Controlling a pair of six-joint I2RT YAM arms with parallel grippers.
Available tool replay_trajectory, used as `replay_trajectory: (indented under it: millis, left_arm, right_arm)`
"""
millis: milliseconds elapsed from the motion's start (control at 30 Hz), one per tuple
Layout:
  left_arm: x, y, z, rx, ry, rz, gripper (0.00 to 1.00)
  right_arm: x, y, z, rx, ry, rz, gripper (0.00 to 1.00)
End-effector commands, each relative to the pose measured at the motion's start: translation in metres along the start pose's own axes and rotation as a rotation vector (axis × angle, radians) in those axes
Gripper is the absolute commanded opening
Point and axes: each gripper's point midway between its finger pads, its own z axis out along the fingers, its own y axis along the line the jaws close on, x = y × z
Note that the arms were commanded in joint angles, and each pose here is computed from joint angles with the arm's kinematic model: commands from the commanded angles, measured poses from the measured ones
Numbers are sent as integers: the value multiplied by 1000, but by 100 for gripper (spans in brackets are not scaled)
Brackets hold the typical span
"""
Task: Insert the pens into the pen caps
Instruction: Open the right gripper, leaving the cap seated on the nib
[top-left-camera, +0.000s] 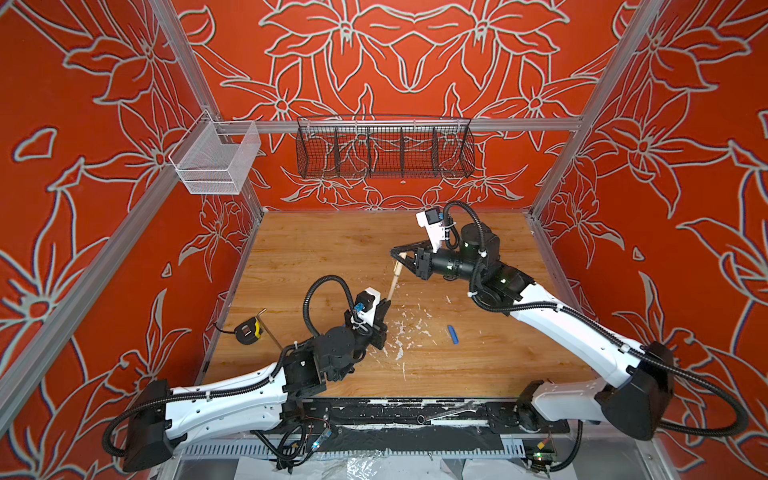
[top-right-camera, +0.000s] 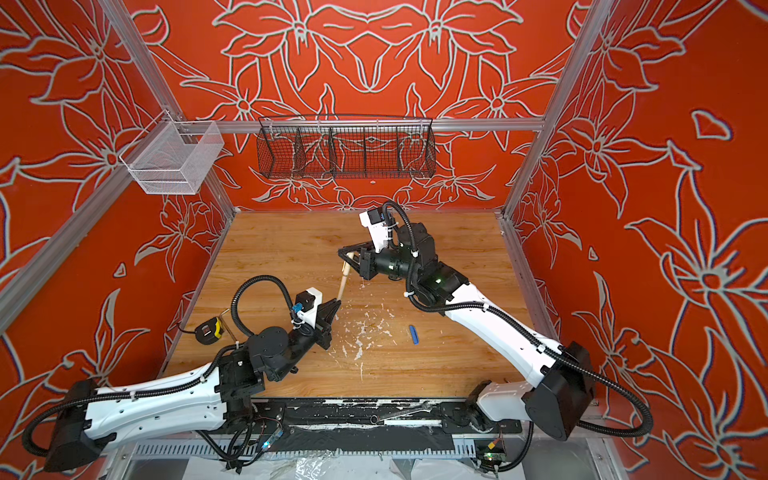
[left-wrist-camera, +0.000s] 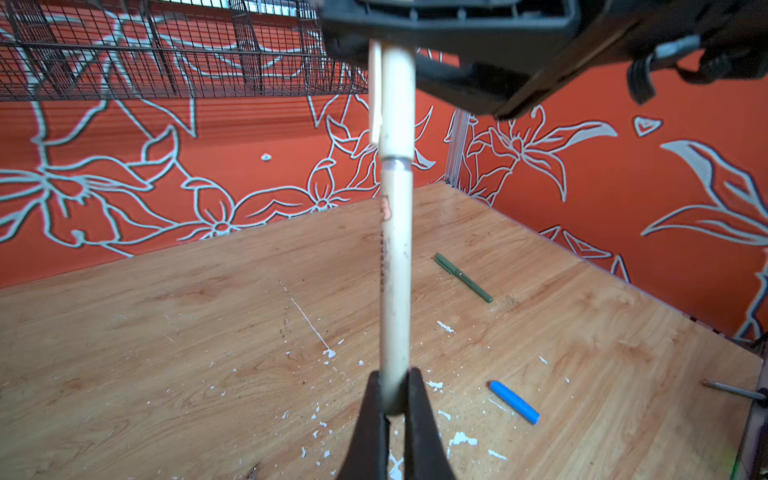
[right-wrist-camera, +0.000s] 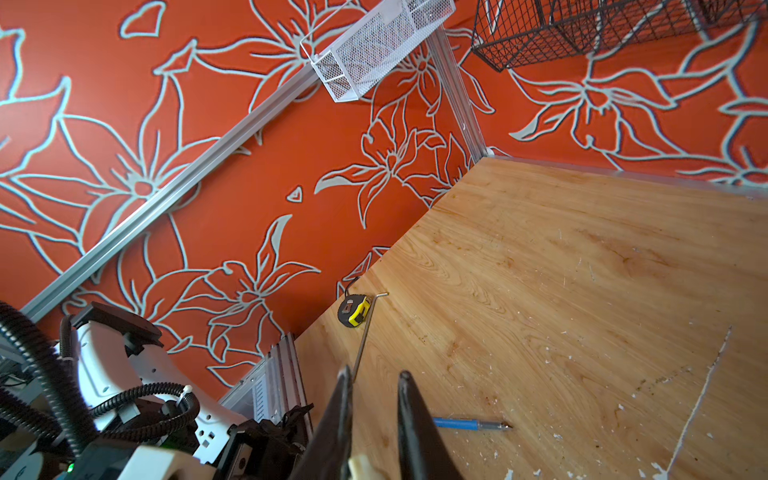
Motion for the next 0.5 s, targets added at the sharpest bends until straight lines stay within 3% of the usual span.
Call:
replay_trajectory:
  millis: [0,467]
  left_arm:
    - [-22,0,-2,29,-52,-36,0]
    - [-16,-12,6,105,19,-35,0]
  right_arm:
    - [7,5,-7,-2,17,-14,25]
    - [-4,16,-30,-65,-12,22,48]
